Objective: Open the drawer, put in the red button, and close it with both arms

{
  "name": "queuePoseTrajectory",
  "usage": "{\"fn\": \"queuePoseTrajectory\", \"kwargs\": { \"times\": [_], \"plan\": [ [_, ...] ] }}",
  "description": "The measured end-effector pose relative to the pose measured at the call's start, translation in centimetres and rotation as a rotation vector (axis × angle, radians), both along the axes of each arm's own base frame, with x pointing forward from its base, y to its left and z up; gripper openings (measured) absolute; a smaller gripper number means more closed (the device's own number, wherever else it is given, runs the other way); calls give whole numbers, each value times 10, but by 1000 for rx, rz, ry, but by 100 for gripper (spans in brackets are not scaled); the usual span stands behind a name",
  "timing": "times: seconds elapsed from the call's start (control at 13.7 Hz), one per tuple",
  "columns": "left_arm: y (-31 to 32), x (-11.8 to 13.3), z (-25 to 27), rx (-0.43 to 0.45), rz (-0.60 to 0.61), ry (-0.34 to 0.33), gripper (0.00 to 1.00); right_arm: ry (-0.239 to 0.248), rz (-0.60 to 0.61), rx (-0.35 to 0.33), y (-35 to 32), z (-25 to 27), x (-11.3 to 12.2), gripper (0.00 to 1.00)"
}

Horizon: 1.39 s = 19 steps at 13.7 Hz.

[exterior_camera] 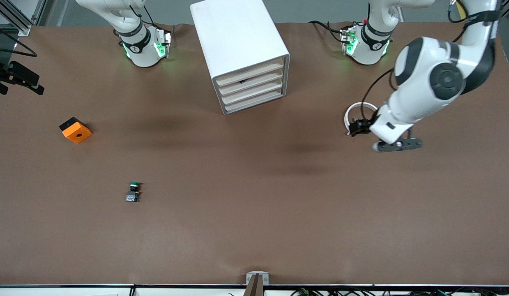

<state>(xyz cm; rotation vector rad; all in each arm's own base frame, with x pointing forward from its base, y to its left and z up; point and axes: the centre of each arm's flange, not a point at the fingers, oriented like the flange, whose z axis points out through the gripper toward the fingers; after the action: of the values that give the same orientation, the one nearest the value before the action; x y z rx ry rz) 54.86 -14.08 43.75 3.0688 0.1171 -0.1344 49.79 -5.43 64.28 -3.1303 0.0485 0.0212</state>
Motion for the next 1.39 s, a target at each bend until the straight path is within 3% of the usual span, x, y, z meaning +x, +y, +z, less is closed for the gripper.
{"fn": "queuePoseTrajectory", "kwargs": {
  "times": [0.37,0.8,1.39],
  "plan": [
    [82,4,15,-13,-46,-6,100,0,-2,1,-1,3,-2,100],
    [126,-4,64,-11,10,-97,100,1,4,0,2,5,-3,100],
    [139,0,103,-9,25,-177,100,8,5,1,2,5,-4,100]
  ]
}}
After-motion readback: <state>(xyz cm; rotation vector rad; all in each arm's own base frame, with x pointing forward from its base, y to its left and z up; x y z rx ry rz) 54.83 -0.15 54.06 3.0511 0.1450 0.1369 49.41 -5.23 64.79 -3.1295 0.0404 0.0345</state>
